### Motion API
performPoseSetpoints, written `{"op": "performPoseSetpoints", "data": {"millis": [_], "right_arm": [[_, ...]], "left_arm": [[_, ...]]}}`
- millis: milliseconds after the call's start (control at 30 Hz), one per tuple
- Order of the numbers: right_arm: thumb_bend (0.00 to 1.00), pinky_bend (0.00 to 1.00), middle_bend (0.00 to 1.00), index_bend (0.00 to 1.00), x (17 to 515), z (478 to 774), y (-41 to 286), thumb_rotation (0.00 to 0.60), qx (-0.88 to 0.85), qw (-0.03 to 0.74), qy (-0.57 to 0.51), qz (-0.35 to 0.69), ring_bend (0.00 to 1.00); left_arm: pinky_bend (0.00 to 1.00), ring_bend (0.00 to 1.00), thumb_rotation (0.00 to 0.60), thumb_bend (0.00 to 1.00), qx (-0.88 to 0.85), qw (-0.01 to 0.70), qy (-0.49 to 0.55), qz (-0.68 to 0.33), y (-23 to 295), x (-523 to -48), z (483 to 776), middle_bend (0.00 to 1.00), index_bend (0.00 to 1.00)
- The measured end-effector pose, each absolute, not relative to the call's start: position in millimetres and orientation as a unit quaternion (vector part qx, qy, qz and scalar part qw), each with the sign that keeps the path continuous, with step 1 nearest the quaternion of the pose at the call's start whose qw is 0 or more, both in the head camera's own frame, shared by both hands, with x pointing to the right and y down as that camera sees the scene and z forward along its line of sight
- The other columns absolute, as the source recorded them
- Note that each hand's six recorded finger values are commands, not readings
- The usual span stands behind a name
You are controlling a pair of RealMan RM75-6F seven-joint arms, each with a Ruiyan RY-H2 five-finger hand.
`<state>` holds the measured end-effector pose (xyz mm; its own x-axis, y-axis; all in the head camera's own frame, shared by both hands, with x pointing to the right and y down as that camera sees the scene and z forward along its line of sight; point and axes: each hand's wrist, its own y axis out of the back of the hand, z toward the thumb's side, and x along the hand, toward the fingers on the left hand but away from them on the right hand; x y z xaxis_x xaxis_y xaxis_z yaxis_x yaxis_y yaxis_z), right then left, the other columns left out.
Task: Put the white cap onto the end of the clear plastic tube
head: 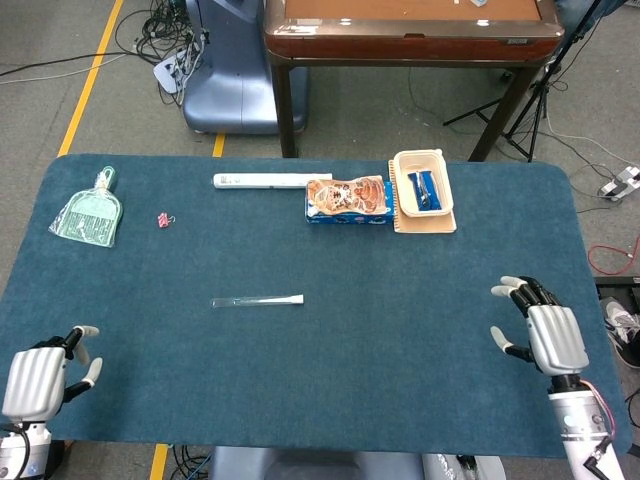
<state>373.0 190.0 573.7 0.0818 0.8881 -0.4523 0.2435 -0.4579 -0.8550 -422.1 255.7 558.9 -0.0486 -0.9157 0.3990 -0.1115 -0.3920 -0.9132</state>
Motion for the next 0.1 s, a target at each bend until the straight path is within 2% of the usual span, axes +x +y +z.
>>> {"op": "performPoseSetpoints", "data": {"millis": [100], "right_arm": [[0.3,0.3,0.23,0.33,374.0,568.6,193.8,0.6,-0.668,0.304,-0.423,0.531,0.14]], "left_arm": [[0.57,0.54,0.6,0.29,-0.602,0.345,0.432,-0.576,257.5,-416.5,559.5,0.62,0.38]]}}
